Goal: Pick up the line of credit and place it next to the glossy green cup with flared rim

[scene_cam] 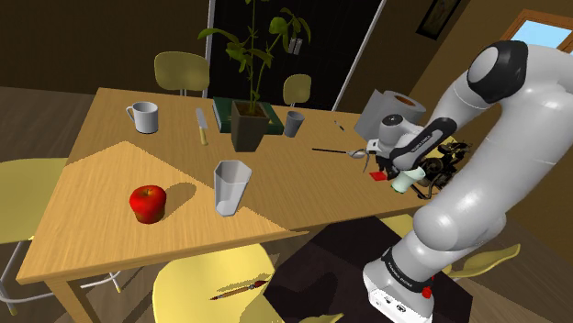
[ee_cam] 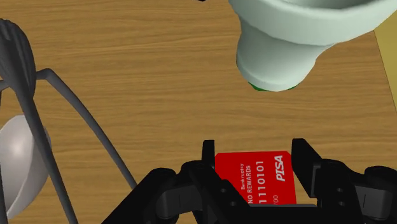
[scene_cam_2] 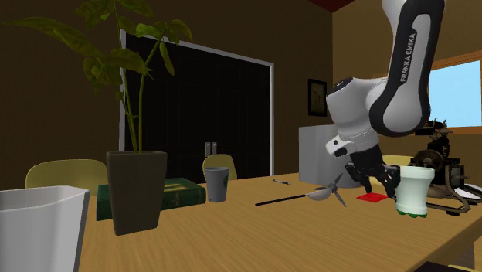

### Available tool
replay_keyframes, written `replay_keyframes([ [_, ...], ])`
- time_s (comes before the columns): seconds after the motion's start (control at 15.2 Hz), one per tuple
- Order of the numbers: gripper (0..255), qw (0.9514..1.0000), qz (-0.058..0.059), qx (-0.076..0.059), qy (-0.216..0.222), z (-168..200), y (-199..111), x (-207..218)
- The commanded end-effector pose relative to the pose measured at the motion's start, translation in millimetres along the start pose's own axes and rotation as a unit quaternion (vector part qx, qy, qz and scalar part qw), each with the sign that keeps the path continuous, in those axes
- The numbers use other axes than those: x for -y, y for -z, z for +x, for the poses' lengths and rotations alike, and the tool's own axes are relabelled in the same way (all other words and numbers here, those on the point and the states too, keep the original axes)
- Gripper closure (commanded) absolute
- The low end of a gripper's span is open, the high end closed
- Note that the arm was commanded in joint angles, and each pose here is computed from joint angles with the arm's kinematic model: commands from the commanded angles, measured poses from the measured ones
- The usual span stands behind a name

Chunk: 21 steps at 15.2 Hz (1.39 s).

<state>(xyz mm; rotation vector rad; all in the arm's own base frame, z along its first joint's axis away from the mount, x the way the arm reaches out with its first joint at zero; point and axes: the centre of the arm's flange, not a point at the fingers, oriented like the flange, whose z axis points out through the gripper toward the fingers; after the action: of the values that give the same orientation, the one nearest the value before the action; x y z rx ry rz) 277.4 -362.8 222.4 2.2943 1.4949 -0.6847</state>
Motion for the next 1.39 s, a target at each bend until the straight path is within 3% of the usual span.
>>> replay_keyframes([
  [0.0, 255, 1.0000, 0.000, 0.000, 0.000, 6.0, -8.4, 0.0],
  [0.59, 255, 1.0000, 0.000, 0.000, 0.000, 32.2, -48.2, 0.2],
  [1.06, 255, 1.0000, 0.000, 0.000, 0.000, 32.1, -48.1, 0.2],
  [1.12, 0, 1.0000, 0.000, 0.000, 0.000, 32.1, -48.1, 0.2],
  [1.32, 0, 1.0000, 0.000, 0.000, 0.000, 32.1, -48.1, 0.2],
])
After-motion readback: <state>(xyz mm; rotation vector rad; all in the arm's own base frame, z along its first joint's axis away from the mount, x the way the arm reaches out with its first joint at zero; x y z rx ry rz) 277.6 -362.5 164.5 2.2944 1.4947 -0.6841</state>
